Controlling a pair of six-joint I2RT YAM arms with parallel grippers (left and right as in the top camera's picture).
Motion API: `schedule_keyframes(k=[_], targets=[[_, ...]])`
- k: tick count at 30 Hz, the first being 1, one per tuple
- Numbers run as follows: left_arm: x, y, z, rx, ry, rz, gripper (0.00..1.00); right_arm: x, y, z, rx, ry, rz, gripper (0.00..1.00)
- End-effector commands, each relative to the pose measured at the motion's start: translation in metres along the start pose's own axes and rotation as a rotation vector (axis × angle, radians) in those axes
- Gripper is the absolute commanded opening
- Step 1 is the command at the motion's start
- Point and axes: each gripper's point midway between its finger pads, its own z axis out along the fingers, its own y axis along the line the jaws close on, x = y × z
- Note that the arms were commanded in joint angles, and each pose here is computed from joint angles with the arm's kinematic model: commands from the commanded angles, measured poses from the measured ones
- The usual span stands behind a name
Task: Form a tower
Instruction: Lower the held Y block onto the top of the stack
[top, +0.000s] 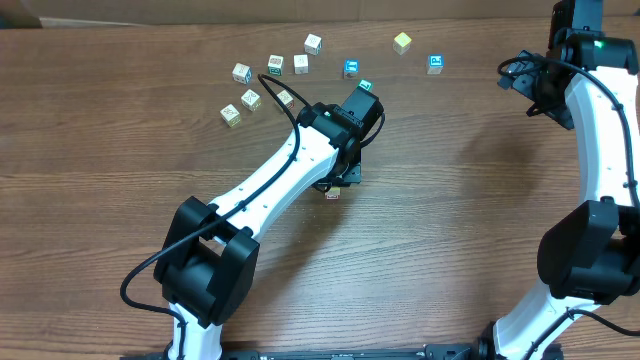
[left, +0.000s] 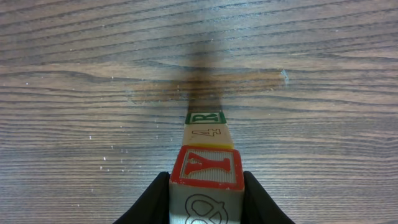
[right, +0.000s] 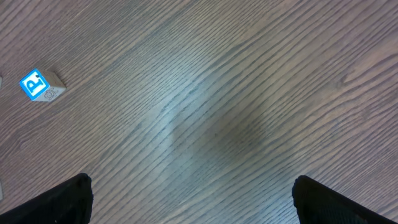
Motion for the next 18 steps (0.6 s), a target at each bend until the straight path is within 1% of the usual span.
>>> schedule_keyframes(k=[1,6,10,18], targets=[[0.0006,-0.0012,-0.0055,0.018,-0.003,-0.022,0.24,-0.0035,-0.0004,-0.0039,-0.003,-0.015,0.004,1.0],[0.0007,-0.0011,-0.0055,0.017,-0.003,-0.022,0.25,-0.0035,-0.0004,-0.0039,-0.003,-0.015,0.004,1.0],[0.0006,-0.001,-0.0055,0.017,-0.003,-0.022,0.31,-0.0035,-0.0004,-0.0039,-0.003,-0.015,0.004,1.0],[0.0007,-0.0011,-0.0055,0.017,-0.003,-0.022,0.32,-0.0034,-0.0004,-0.0039,-0.003,-0.014,0.004,1.0]])
